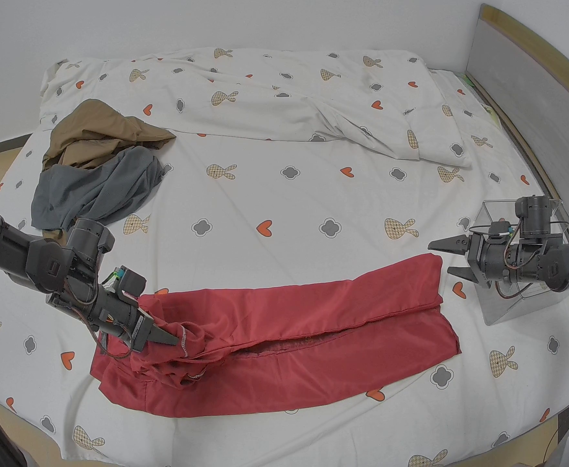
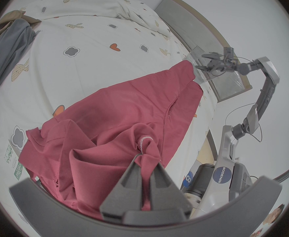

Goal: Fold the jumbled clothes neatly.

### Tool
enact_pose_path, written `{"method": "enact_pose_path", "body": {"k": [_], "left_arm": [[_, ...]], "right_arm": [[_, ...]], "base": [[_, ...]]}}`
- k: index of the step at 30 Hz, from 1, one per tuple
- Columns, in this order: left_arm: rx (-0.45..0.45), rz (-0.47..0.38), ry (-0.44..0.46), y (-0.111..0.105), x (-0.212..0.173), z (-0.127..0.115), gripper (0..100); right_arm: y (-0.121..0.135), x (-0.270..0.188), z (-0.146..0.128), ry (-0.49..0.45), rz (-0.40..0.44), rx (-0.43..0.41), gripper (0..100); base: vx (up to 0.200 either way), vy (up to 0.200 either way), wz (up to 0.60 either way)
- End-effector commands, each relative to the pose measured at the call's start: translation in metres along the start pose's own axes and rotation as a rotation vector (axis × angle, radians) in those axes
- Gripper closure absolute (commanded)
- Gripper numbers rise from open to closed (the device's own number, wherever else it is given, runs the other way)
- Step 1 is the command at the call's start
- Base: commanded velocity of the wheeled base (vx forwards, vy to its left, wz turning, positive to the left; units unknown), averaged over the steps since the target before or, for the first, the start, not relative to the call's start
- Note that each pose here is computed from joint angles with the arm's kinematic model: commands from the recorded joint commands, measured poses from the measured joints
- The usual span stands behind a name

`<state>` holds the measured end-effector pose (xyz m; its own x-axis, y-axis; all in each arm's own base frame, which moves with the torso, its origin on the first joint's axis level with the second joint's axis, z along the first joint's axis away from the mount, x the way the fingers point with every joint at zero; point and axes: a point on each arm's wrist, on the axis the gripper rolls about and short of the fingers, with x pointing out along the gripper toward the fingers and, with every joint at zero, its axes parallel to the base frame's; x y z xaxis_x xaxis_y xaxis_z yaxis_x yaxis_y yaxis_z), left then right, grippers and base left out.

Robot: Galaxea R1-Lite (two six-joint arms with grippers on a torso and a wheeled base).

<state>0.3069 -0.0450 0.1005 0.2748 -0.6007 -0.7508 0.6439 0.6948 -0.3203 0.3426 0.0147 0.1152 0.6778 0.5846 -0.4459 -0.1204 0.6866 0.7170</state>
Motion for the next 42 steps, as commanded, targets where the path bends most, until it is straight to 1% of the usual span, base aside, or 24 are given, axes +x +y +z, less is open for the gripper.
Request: {"method": "enact_pose_path", "body": {"k": [1, 4, 6, 7, 10, 11, 14, 15, 16, 17, 19, 21, 22, 23, 24, 25, 26, 29, 31, 32, 34, 37, 40, 42], "left_arm": [[-0.013, 0.001, -0.004, 0.001, 0.000, 0.001, 100], [-0.018, 0.003, -0.004, 0.001, 0.000, 0.001, 100], [-0.017, 0.003, -0.005, 0.001, -0.001, 0.001, 100], [-0.016, 0.004, -0.006, 0.001, -0.001, 0.001, 0], [-0.016, 0.006, -0.011, 0.001, -0.002, 0.003, 0], [-0.017, 0.006, -0.011, 0.001, -0.002, 0.003, 0], [-0.043, 0.021, -0.043, -0.001, -0.011, 0.008, 0], [-0.043, 0.021, -0.043, -0.001, -0.011, 0.008, 0], [-0.066, 0.050, -0.081, 0.001, -0.025, 0.011, 0], [-0.066, 0.050, -0.081, 0.001, -0.025, 0.011, 0], [-0.126, 0.092, -0.128, 0.008, -0.044, 0.009, 0], [-0.179, 0.111, -0.138, 0.017, -0.050, 0.003, 0], [-0.179, 0.111, -0.138, 0.017, -0.050, 0.003, 0], [-0.223, 0.125, -0.137, 0.026, -0.053, -0.004, 0], [-0.227, 0.125, -0.136, 0.027, -0.053, -0.005, 0], [-0.264, 0.128, -0.129, 0.035, -0.052, -0.013, 0], [-0.266, 0.127, -0.128, 0.036, -0.052, -0.014, 0], [-0.319, 0.113, -0.158, 0.049, -0.053, -0.022, 0], [-0.327, 0.115, -0.162, 0.051, -0.054, -0.024, 0], [-0.350, 0.119, -0.164, 0.055, -0.056, -0.027, 0], [-0.364, 0.114, -0.154, 0.056, -0.053, -0.029, 0], [-0.424, 0.077, -0.110, 0.062, -0.038, -0.041, 0], [-0.448, 0.055, -0.090, 0.065, -0.030, -0.046, 0], [-0.462, 0.047, -0.083, 0.075, -0.020, -0.050, 0]], "right_arm": [[0.059, -0.041, -0.020, -0.025, 0.118, -0.109, 0], [0.075, -0.043, -0.028, -0.007, 0.164, -0.142, 0], [0.080, -0.039, -0.032, 0.008, 0.175, -0.152, 0], [0.085, -0.034, -0.034, 0.026, 0.189, -0.161, 0], [0.088, -0.019, -0.044, 0.083, 0.201, -0.164, 0], [0.088, -0.017, -0.044, 0.087, 0.201, -0.163, 0], [0.068, 0.024, -0.056, 0.190, 0.160, -0.127, 0], [0.068, 0.024, -0.056, 0.190, 0.160, -0.127, 0], [0.055, 0.040, -0.061, 0.230, 0.138, -0.100, 0], [0.055, 0.040, -0.061, 0.230, 0.138, -0.100, 0], [0.038, 0.058, -0.065, 0.269, 0.105, -0.065, 0], [0.029, 0.067, -0.067, 0.284, 0.088, -0.049, 0], [0.029, 0.067, -0.067, 0.284, 0.088, -0.049, 0], [0.023, 0.073, -0.068, 0.286, 0.082, -0.043, 0], [0.022, 0.073, -0.067, 0.285, 0.083, -0.043, 0], [0.017, 0.075, -0.066, 0.271, 0.094, -0.045, 0], [0.017, 0.075, -0.066, 0.269, 0.097, -0.047, 0], [0.012, 0.074, -0.063, 0.248, 0.148, -0.051, 0], [0.010, 0.073, -0.062, 0.240, 0.150, -0.051, 0], [0.004, 0.072, -0.060, 0.234, 0.146, -0.042, 0], [0.003, 0.072, -0.058, 0.230, 0.144, -0.040, 0], [0.000, 0.072, -0.058, 0.229, 0.138, -0.033, 0], [0.000, 0.072, -0.058, 0.235, 0.142, -0.031, 0], [0.000, 0.072, -0.058, 0.238, 0.147, -0.031, 0]], "base": [[0.000, 0.000, 0.00], [0.000, 0.000, 0.00], [0.000, 0.000, 0.00], [0.000, 0.000, 0.00], [0.000, 0.000, 0.00], [0.000, 0.000, 0.00], [0.000, 0.000, 0.00], [0.000, 0.000, 0.00], [0.000, 0.000, 0.00], [0.000, 0.000, 0.00], [0.000, 0.000, 0.00], [0.000, 0.000, 0.00], [0.000, 0.000, 0.00], [0.000, 0.000, 0.00], [0.000, 0.000, 0.00], [0.000, 0.000, 0.00], [0.000, 0.000, 0.00], [0.000, 0.000, 0.00], [0.000, 0.000, 0.00], [0.000, 0.000, 0.00], [0.000, 0.000, 0.00], [0.000, 0.000, 0.00], [0.000, 0.000, 0.00], [0.000, 0.000, 0.00]]}}
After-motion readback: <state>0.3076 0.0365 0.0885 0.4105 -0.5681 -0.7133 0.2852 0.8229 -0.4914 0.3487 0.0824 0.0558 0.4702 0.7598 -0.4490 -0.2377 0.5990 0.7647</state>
